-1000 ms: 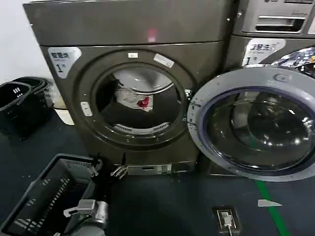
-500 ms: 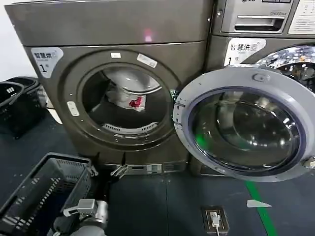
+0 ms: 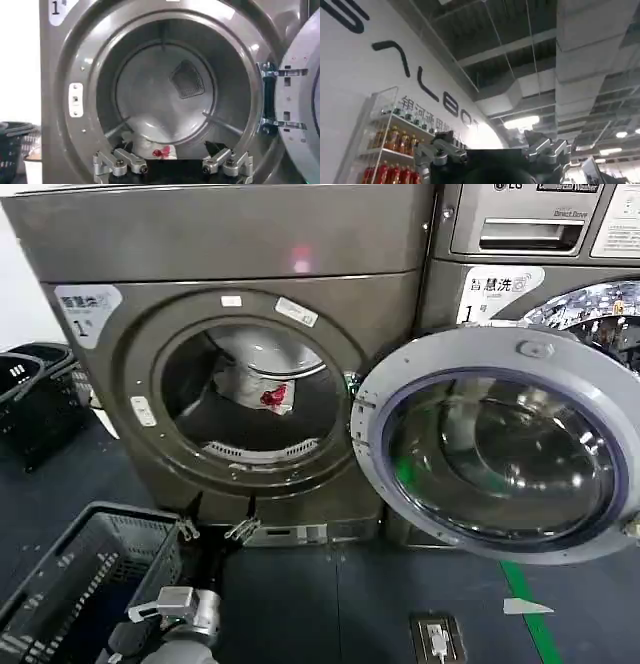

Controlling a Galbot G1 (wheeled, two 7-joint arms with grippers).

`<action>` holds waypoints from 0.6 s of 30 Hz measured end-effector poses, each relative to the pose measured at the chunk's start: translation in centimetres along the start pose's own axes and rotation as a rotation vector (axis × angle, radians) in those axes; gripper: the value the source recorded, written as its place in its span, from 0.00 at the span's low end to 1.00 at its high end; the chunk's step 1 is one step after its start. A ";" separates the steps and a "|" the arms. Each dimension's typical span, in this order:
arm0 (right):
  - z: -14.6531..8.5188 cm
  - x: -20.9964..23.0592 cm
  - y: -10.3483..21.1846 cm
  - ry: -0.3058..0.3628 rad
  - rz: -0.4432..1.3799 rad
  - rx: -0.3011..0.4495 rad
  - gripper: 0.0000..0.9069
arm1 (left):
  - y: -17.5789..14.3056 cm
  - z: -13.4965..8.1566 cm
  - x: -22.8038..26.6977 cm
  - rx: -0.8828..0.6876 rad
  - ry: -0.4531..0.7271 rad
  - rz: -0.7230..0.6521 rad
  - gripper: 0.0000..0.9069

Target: Grasp the clothes from the dryer.

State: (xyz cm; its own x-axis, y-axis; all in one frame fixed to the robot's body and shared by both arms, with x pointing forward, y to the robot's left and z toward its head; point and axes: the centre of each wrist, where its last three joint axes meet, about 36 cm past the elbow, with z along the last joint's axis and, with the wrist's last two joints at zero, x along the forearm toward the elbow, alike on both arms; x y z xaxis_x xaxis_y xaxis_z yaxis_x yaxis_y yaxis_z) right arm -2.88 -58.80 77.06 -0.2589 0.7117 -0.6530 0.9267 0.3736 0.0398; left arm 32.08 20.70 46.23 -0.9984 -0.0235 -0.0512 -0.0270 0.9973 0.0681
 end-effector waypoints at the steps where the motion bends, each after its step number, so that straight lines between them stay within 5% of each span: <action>1: 0.0 0.0 0.0 -0.003 0.000 0.000 1.00 | 0.0 -0.1 -0.1 0.000 -0.003 0.000 1.00; 18: -0.3 -0.2 -1.9 -0.013 0.048 0.018 1.00 | -0.1 0.1 -0.7 -0.011 -0.004 0.025 1.00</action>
State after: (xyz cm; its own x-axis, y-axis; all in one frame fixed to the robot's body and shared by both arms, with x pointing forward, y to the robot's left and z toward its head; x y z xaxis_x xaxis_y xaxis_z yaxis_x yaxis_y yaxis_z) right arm -4.69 -59.47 77.38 -0.2105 0.7208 -0.6605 0.9428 0.3284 0.0579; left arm 32.81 20.63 46.16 -0.9986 0.0013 -0.0537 -0.0030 0.9967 0.0807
